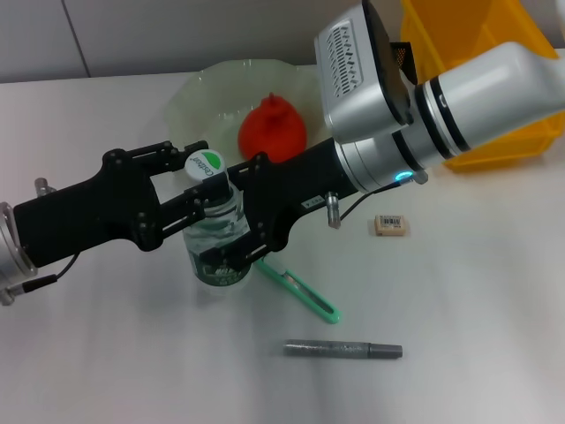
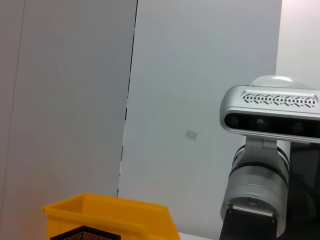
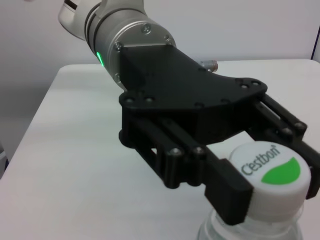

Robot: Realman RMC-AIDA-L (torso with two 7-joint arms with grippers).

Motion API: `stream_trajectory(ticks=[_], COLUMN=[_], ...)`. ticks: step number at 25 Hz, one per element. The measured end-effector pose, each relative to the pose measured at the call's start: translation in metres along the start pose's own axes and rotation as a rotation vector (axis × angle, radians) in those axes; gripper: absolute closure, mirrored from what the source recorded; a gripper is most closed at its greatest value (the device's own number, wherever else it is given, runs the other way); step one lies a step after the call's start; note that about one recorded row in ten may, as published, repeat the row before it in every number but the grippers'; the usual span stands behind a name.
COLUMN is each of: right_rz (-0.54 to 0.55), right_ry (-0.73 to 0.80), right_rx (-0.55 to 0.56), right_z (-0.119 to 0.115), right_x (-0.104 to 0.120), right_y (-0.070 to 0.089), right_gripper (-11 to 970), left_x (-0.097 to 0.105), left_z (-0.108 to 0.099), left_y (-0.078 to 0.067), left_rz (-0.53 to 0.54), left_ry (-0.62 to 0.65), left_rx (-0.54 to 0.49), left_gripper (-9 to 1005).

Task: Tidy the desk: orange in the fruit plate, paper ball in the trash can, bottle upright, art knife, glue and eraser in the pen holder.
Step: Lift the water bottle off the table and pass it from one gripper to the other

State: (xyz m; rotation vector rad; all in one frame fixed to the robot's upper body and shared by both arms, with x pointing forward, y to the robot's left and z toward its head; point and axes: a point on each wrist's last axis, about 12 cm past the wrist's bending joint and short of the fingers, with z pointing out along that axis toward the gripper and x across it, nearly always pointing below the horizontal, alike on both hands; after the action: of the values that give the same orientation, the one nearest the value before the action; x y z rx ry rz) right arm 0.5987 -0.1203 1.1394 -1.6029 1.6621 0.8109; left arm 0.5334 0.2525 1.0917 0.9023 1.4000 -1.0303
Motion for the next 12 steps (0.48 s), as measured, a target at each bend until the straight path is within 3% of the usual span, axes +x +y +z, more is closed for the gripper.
stream_trajectory(ticks=[12], right_rz=[-0.002], right_ry=[-0.001], right_rx=[-0.006], right_z=[0.0005], right_x=[-0.0010], right_y=[0.0006], right_gripper=[167], left_x=[0.0012], left_z=[0.0017], left_y=[-0.0013], left_rz=[0.005], left_ry=[0.017], left_rx=[0.017], left_gripper=[563])
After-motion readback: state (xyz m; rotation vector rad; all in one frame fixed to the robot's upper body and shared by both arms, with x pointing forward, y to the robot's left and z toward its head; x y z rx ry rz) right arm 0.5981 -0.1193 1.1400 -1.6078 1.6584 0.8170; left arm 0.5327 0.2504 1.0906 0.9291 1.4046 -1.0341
